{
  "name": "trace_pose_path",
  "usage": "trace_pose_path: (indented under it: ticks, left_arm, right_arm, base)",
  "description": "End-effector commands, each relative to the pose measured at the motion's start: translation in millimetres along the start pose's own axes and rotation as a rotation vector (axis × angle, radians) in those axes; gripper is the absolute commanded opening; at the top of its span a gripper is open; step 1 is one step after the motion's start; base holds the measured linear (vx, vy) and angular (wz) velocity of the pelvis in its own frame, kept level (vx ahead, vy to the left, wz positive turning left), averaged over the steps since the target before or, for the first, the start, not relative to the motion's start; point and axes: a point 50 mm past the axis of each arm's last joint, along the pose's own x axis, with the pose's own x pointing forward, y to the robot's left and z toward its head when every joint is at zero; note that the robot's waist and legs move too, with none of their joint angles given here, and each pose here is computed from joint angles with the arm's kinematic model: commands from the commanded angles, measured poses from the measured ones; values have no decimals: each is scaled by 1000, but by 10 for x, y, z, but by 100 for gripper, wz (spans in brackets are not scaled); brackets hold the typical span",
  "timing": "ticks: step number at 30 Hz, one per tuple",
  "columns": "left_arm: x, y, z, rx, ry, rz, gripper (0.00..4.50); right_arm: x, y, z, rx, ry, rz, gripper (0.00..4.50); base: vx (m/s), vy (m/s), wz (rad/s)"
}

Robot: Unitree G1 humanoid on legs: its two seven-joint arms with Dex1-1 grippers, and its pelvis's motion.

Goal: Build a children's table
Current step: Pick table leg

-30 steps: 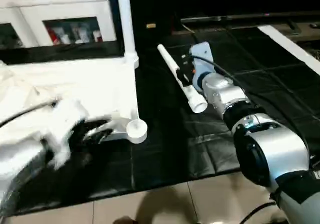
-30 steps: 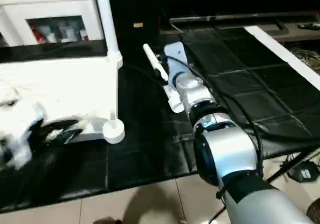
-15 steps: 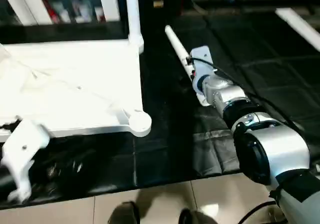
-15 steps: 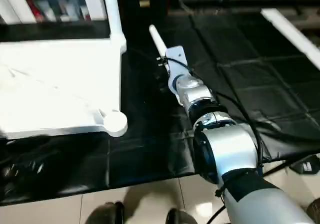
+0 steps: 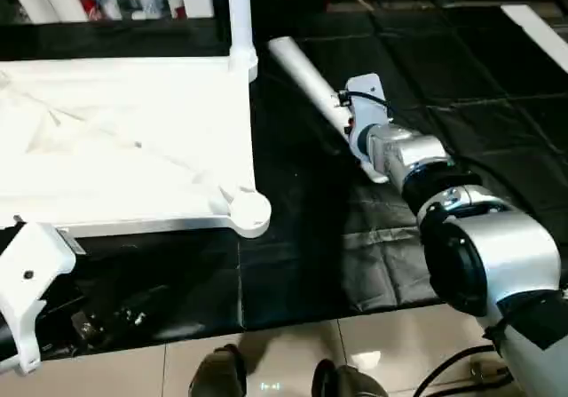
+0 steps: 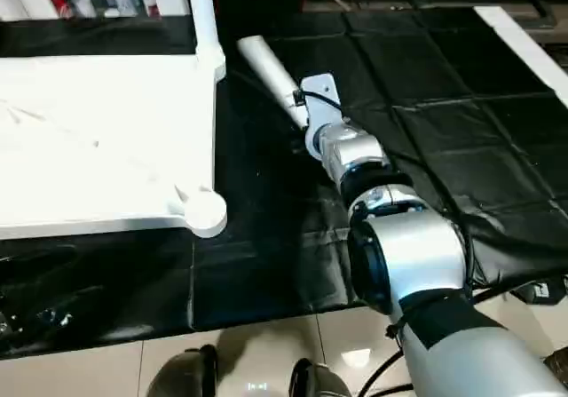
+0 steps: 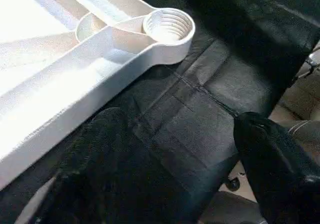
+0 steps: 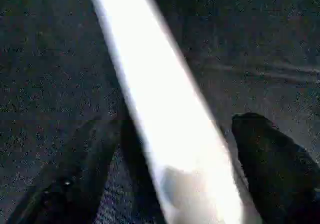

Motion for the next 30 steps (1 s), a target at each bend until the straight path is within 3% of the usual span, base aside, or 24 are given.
trace_pose_path:
  ticks: [1,4,9,19,27,30]
  left_arm:
    - [20,-23,-10,-6,20,-30,415]
    - [30,-13,11,-7,16,-37,413]
    - [35,2,19,-2,12,-33,449]
    - [116,49,31,6,4,-38,450]
    - [301,98,55,0,-67,-35,450]
    - [428,119,79,-9,-115,-26,450]
  right_arm:
    - [13,-14,-185,11,100,19,347]
    - [9,-18,-198,-44,121,25,331]
    - [6,-46,-211,-83,134,12,296]
    - [1,-108,-250,-73,141,-12,218]
    - [-38,-315,-181,95,60,-97,183]
    - [-48,-373,-130,224,-14,-124,182]
  base:
    - [0,0,0]
    - [0,0,0]
    - [0,0,0]
    - [0,0,0]
    - [0,0,0]
    - [0,0,0]
